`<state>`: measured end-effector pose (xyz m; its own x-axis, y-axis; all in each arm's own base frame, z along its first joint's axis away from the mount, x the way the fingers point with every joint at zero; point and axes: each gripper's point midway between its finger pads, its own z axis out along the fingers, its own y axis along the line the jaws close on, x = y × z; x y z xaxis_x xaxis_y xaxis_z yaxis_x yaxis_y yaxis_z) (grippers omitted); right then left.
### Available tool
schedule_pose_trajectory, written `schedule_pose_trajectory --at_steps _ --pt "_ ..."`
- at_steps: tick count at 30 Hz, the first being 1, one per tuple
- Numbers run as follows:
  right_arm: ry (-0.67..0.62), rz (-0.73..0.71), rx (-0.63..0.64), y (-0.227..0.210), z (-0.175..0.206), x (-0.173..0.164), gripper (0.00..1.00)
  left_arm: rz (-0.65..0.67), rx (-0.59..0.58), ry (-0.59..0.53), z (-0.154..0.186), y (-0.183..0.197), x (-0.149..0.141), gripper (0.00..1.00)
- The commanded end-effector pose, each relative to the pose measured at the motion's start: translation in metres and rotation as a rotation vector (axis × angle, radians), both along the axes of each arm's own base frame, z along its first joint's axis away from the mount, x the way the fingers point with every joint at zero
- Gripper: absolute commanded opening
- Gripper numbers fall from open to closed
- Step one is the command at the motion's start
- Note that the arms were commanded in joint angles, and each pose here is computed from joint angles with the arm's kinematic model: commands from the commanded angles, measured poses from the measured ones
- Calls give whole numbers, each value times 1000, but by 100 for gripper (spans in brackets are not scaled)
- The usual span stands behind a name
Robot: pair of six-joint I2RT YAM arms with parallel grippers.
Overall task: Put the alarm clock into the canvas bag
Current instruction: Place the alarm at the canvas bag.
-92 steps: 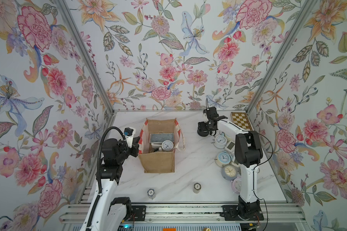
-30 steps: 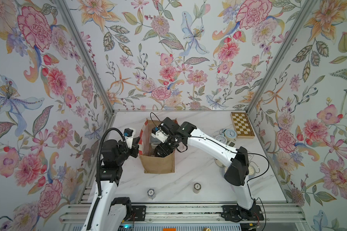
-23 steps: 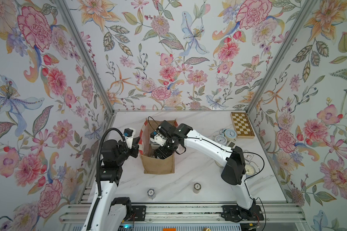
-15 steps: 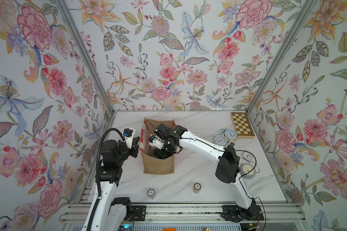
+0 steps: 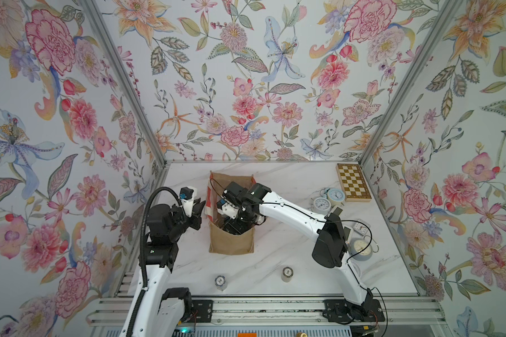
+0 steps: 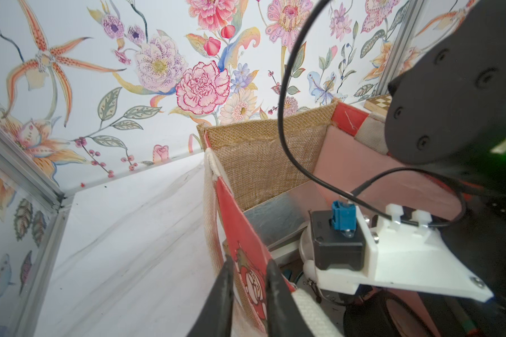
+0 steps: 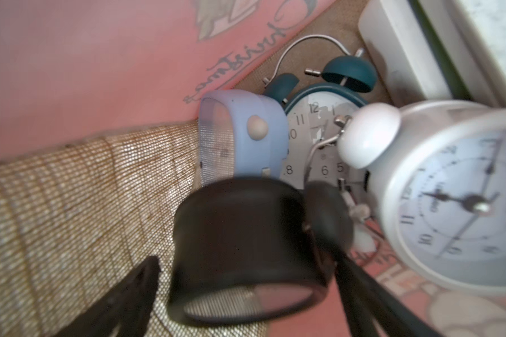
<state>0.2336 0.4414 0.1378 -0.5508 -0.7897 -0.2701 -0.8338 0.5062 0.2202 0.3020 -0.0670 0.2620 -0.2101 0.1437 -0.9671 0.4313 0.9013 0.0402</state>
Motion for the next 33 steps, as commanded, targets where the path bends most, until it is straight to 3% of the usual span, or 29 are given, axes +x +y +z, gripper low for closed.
schedule_pose_trajectory --at_steps 1,9,21,27,33 --pt "-38 -2 23 -9 33 -3 99 22 -14 -15 7 4 4 31" --pt "-139 -43 101 -20 85 8 99 85 -29 68 21 13 26 43" --pt "-273 -154 127 -48 124 33 99 35 -61 205 14 5 79 50" --pt "-327 -231 132 -72 135 44 99 -50 -71 230 1 -7 88 50" --pt "-383 -356 171 -109 152 59 99 -50 -46 254 -20 -6 89 37"
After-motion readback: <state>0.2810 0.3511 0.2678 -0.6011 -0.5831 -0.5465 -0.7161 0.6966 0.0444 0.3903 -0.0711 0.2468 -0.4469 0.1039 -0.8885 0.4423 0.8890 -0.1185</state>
